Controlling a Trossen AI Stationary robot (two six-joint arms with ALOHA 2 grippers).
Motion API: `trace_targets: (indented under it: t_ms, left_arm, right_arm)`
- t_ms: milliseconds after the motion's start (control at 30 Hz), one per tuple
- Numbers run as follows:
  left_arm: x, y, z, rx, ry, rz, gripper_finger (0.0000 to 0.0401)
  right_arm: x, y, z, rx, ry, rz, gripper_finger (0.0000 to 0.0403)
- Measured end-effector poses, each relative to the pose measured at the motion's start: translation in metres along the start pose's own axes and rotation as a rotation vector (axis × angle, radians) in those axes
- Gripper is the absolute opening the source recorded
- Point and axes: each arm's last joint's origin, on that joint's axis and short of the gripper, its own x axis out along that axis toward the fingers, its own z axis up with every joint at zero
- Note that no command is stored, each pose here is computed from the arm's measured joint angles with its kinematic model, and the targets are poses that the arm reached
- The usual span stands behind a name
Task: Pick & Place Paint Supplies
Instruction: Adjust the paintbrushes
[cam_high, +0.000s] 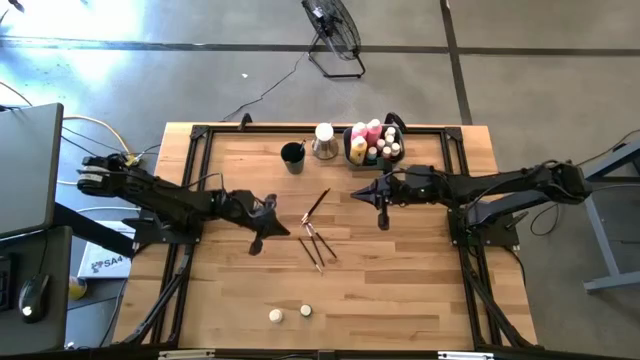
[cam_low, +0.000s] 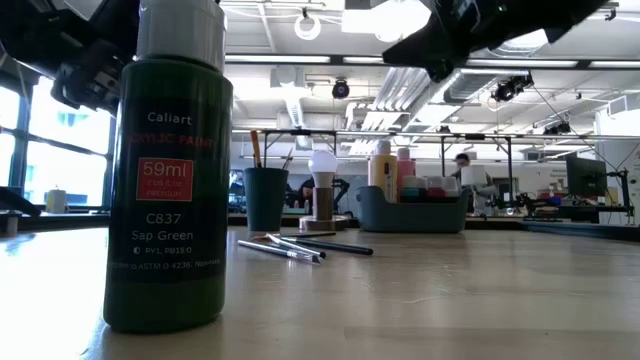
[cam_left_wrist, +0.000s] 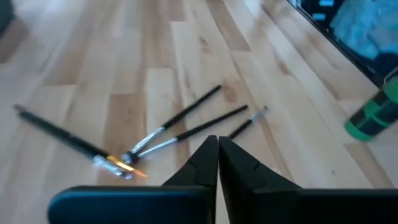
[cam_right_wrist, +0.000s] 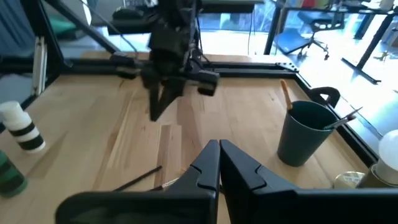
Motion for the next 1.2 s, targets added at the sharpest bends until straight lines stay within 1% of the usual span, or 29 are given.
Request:
trace_targets:
  t_ms: [100,200,400,500,633,800,1000,1200]
  left_arm:
    - [0.008,-0.008,0.002,0.038,0.036,-0.024,0.0003]
    - [0.015,-0.012,0.004,0.052,0.076,-0.041,0.0002]
    - [0.034,-0.013,0.012,0.045,0.150,-0.071,0.0001]
    - [0.045,-0.012,0.017,0.042,0.167,-0.090,0.0001]
    - [0.057,-0.011,0.016,0.032,0.210,-0.110,0.0001]
    - [0.068,-0.010,0.004,0.017,0.267,-0.144,0.0001]
    - [0.075,-0.013,-0.009,-0.035,0.323,-0.245,0.0001]
    - [0.076,-0.016,-0.011,-0.035,0.331,-0.276,0.0001]
  right_arm:
    - [-0.004,-0.002,-0.010,0.021,-0.041,-0.008,0.0004]
    - [-0.006,-0.004,-0.024,0.065,-0.064,-0.017,0.0004]
    - [-0.009,-0.004,-0.055,0.140,-0.084,-0.021,0.0004]
    - [-0.013,-0.004,-0.065,0.167,-0.104,-0.019,0.0004]
    - [-0.017,-0.004,-0.076,0.197,-0.141,-0.048,0.0004]
    - [-0.018,-0.005,-0.078,0.203,-0.153,-0.066,0.0004]
    - [-0.018,-0.005,-0.078,0.224,-0.154,-0.061,0.0004]
    - [-0.018,-0.005,-0.078,0.225,-0.153,-0.060,0.0004]
